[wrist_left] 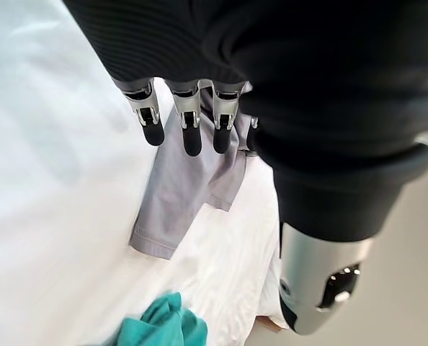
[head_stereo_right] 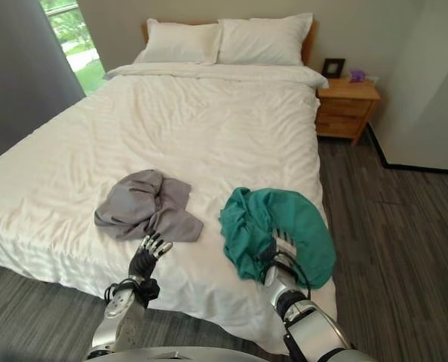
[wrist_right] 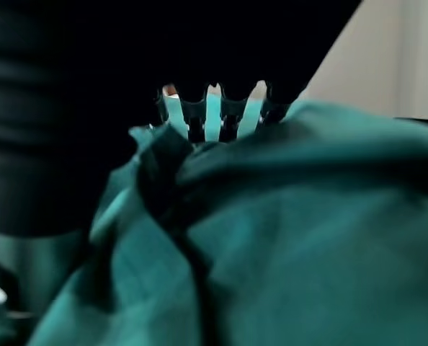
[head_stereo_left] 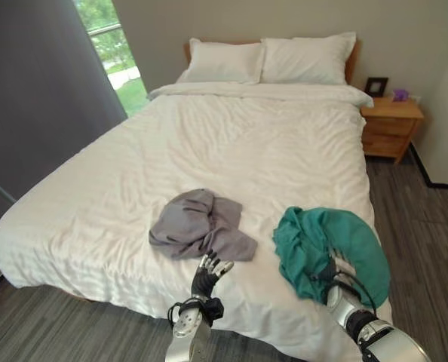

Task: Pick up bed clothes into laundry basket.

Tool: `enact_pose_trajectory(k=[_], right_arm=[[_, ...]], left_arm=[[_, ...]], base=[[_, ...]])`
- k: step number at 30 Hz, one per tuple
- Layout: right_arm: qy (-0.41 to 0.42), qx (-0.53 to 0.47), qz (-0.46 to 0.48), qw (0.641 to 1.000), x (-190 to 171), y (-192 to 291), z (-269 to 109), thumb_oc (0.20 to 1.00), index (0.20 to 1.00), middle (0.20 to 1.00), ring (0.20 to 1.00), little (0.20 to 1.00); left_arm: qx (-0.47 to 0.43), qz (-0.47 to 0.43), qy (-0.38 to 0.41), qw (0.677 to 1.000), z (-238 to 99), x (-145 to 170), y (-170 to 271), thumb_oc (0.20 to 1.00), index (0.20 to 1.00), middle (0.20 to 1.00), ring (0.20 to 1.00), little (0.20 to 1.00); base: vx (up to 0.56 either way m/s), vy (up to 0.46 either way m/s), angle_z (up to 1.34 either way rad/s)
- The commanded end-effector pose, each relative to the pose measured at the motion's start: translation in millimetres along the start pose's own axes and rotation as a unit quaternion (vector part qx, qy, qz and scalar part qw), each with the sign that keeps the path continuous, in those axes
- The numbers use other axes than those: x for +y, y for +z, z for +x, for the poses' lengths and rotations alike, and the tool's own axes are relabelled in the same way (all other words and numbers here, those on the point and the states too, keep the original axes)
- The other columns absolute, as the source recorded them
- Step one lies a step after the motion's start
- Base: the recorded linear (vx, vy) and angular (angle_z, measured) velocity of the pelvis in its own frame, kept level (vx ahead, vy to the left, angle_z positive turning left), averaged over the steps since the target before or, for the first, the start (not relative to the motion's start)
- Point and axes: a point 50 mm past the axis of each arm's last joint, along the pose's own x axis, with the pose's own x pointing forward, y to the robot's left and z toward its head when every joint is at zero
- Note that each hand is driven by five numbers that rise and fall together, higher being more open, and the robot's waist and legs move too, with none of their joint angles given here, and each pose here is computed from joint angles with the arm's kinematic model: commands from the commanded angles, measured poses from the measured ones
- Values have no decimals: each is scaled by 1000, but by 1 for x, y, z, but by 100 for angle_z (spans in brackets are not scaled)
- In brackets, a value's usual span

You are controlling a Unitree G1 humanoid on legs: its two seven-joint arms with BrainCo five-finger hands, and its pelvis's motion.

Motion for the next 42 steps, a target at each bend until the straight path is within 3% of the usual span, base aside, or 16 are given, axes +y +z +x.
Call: enact_pose_trajectory(k=[1, 2, 5, 9, 12, 13, 15, 17, 20, 22, 28, 32, 38, 39, 41, 42], right_arm=[[108, 93, -15, 990, 44, -27, -31, 470, 470, 470, 470, 470], [132, 124, -9, 983, 51, -37, -39, 200, 200, 200, 200, 200], [161, 145, -1, 976, 56, -46, -45, 200, 200, 200, 200, 200], [155, 127, 20, 979, 42, -46, -28, 200, 200, 200, 200, 200], [130, 109, 39, 985, 25, -40, -13, 200, 200, 200, 200, 200], [105, 88, 66, 988, 4, -27, 5, 200, 200, 200, 200, 200], [81, 59, 99, 990, -17, -13, 19, 200, 200, 200, 200, 200], [-6, -70, 186, 980, -106, 20, 35, 200, 200, 200, 200, 200], [-95, -160, 205, 961, -203, 33, 13, 200, 200, 200, 200, 200], [-131, -176, 217, 951, -230, 22, -4, 200, 200, 200, 200, 200], [-186, -170, 238, 938, -255, -18, -32, 200, 200, 200, 200, 200], [-163, -151, 263, 939, -232, -36, -46, 200, 200, 200, 200, 200], [-164, -176, 277, 930, -232, -28, -49, 200, 200, 200, 200, 200], [-164, -177, 282, 929, -232, -28, -51, 200, 200, 200, 200, 200], [-170, -177, 281, 928, -236, -30, -53, 200, 200, 200, 200, 200], [-171, -173, 280, 929, -236, -32, -53, 200, 200, 200, 200, 200]], left_arm=[[-62, -23, -52, 996, -4, -20, 18, 1000, 1000, 1000, 1000, 1000], [-73, -17, -66, 995, -5, -22, 24, 1000, 1000, 1000, 1000, 1000], [-100, -26, -85, 991, -5, -26, 39, 1000, 1000, 1000, 1000, 1000], [-214, -4, -141, 967, 6, -37, 112, 1000, 1000, 1000, 1000, 1000], [-323, 120, -137, 929, 6, -39, 189, 1000, 1000, 1000, 1000, 1000], [-362, 237, -76, 899, 8, -31, 230, 1000, 1000, 1000, 1000, 1000], [-345, 289, -35, 892, 15, -21, 239, 1000, 1000, 1000, 1000, 1000], [-241, 391, 91, 884, 27, 34, 242, 1000, 1000, 1000, 1000, 1000], [-114, 470, 216, 848, 32, 100, 230, 1000, 1000, 1000, 1000, 1000], [-61, 462, 261, 845, 30, 127, 228, 1000, 1000, 1000, 1000, 1000], [-21, 505, 331, 797, 24, 157, 238, 1000, 1000, 1000, 1000, 1000], [36, 565, 367, 738, 11, 169, 239, 1000, 1000, 1000, 1000, 1000], [153, 633, 278, 706, 29, 159, 176, 1000, 1000, 1000, 1000, 1000], [172, 629, 269, 709, 27, 158, 169, 849, 849, 849, 849, 849], [217, 618, 251, 713, 20, 158, 157, 743, 743, 743, 743, 743], [231, 618, 242, 712, 15, 157, 157, 511, 511, 511, 511, 511]], base=[[233, 129, -6], [179, 97, 7], [82, 78, 22], [8, 50, -8], [-11, 28, -8], [-24, 13, -5], [-26, 1, -12], [1, -20, -13], [43, -3, -34], [44, 15, -37], [-27, -9, -32], [-35, -22, -21], [-60, -5, -11], [-7, -5, -7], [0, 0, 0], [0, 0, 0]])
